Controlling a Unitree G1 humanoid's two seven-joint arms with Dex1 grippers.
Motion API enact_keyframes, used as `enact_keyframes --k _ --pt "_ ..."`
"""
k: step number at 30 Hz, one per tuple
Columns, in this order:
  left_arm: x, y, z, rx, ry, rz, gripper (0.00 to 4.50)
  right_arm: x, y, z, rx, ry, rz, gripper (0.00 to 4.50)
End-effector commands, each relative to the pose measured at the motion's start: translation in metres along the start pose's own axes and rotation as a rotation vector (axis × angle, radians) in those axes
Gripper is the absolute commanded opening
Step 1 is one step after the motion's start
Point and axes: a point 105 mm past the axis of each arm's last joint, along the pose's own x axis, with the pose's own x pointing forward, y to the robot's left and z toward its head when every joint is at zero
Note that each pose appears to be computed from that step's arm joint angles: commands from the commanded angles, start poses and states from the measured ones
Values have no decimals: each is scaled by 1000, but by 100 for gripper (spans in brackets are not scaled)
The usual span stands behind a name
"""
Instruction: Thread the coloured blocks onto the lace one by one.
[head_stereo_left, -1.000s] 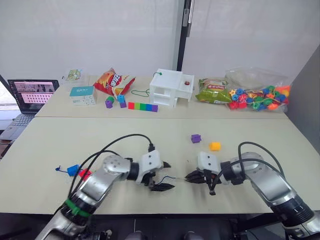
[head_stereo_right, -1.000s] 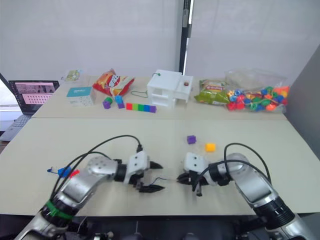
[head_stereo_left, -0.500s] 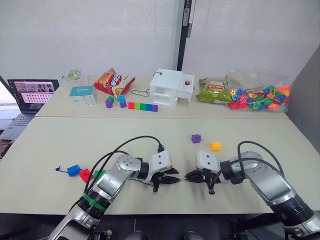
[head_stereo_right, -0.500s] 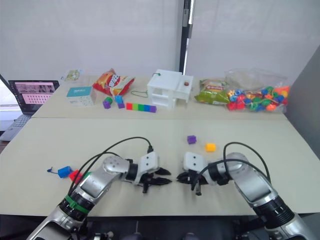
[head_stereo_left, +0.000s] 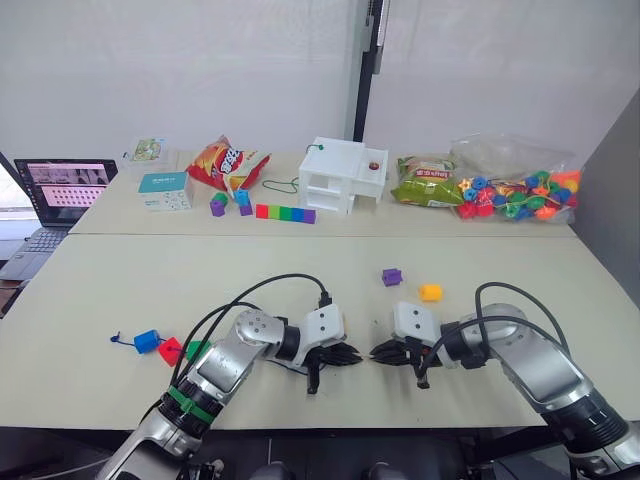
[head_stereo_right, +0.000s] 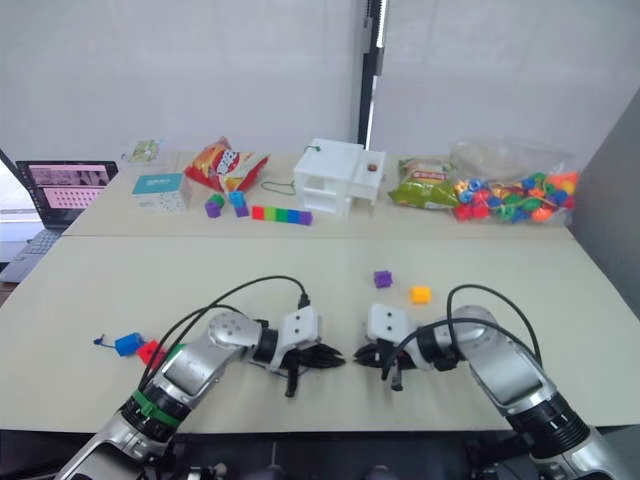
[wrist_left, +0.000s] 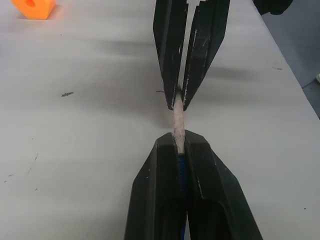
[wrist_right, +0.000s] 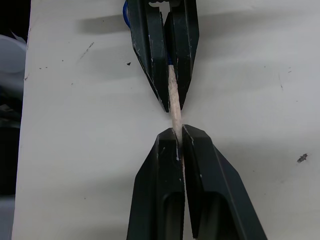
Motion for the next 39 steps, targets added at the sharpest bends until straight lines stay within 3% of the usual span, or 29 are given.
enact_keyframes --k 1,2,9,15,20,25,32,38,39 --pt "-9 9 18 46 -43 31 4 1 3 15 -12 -66 -9 0" --pt "-11 9 17 47 -39 32 4 0 1 16 -13 -73 -30 0" --pt "-18 11 15 50 -29 40 0 -18 -8 15 85 -117 -179 238" --pt "-33 6 8 36 -2 54 0 -54 -18 -19 298 -121 -458 442" --pt "-51 -2 3 3 23 75 0 -73 -31 -38 484 -176 -786 447" --pt "-59 -6 0 -32 24 101 0 -79 -58 -48 531 -173 -1051 447" --pt "-59 -4 2 -33 21 123 0 -64 -90 -54 658 -205 -1215 447" --pt "-61 -3 -1 -35 29 141 0 -36 -90 -51 735 -218 -1303 447" --pt "-61 -2 -1 -36 28 144 0 -32 -90 -48 710 -215 -1301 423"
